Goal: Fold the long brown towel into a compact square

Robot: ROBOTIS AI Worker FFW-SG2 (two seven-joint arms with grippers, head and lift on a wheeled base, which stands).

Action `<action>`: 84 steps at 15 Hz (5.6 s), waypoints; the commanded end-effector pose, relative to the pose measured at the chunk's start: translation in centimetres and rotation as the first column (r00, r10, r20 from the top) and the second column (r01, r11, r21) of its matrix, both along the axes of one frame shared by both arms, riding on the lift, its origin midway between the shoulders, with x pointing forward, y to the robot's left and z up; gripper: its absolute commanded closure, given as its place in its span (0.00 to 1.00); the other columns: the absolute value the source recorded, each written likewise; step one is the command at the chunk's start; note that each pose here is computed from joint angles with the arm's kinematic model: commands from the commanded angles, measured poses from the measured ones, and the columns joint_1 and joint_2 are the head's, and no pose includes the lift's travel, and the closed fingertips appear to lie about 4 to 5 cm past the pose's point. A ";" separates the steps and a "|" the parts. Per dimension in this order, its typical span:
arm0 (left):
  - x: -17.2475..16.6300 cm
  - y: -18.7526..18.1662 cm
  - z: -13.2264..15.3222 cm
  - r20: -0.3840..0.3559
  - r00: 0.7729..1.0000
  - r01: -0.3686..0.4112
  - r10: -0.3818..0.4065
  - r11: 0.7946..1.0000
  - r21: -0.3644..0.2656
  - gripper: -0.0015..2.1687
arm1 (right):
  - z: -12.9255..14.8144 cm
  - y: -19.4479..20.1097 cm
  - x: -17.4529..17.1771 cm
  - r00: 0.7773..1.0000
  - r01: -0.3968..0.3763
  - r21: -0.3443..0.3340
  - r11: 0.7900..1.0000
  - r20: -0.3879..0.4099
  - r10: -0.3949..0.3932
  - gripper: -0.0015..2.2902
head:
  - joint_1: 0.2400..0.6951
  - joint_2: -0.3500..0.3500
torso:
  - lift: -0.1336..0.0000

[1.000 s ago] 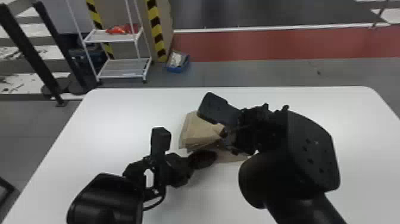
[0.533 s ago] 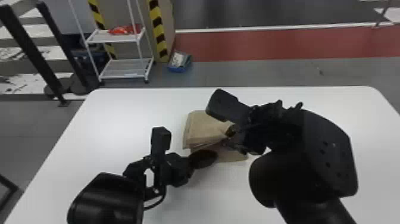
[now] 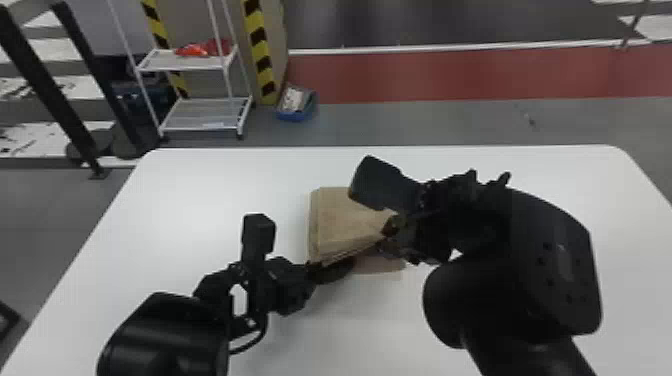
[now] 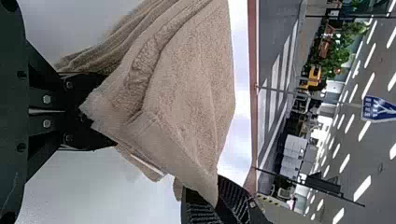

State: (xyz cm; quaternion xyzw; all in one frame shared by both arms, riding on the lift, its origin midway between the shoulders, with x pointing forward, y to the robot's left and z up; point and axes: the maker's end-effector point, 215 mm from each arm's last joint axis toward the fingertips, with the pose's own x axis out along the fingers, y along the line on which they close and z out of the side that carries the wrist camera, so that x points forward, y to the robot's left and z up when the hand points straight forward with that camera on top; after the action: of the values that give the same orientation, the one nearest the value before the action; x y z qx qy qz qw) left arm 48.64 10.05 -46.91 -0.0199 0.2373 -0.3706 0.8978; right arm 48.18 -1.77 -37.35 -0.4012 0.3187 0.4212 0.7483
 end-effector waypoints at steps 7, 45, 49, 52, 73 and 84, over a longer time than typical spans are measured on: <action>-0.1 -0.1 0.0 0.000 1.000 0.003 -0.003 1.000 0.002 0.99 | -1.1 -1.1 0.5 1.000 0.005 -0.049 0.999 0.019 -0.004 0.44 | 1.00 0.62 | 0.07; -1.9 -0.4 0.9 0.015 0.999 0.030 -0.030 1.000 -0.008 0.99 | -3.9 -3.4 10.0 0.955 0.160 0.103 0.982 0.236 -0.181 0.75 | 1.00 0.54 | 0.07; -2.3 -0.3 0.7 0.010 0.999 0.036 -0.036 0.999 -0.009 0.99 | -1.5 -3.2 9.1 0.944 0.186 0.140 0.973 0.251 -0.216 0.75 | 1.00 0.57 | 0.07; -2.3 -0.5 0.7 0.011 0.999 0.041 -0.040 0.999 -0.009 0.99 | 0.1 -3.7 8.6 0.932 0.227 0.168 0.959 0.249 -0.264 0.75 | 1.00 0.57 | 0.07; -4.2 11.9 3.9 -0.131 0.979 -0.163 0.154 0.985 -0.065 0.03 | -5.5 -0.9 8.9 0.948 0.106 0.177 0.978 0.281 -0.153 0.75 | 1.00 0.72 | 0.07; -1.5 17.6 11.6 0.059 0.877 -0.448 0.476 0.857 -0.253 0.03 | 6.4 -6.1 3.2 0.745 0.101 0.679 0.727 0.432 -0.508 0.01 | 1.00 0.84 | 0.07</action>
State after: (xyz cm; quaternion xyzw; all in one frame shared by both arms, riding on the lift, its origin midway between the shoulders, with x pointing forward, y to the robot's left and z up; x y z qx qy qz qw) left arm 47.33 27.16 -36.30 -0.1619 0.1564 -0.1834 0.9569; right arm 52.63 -6.10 -30.52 -0.2081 -0.0139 0.2291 0.9508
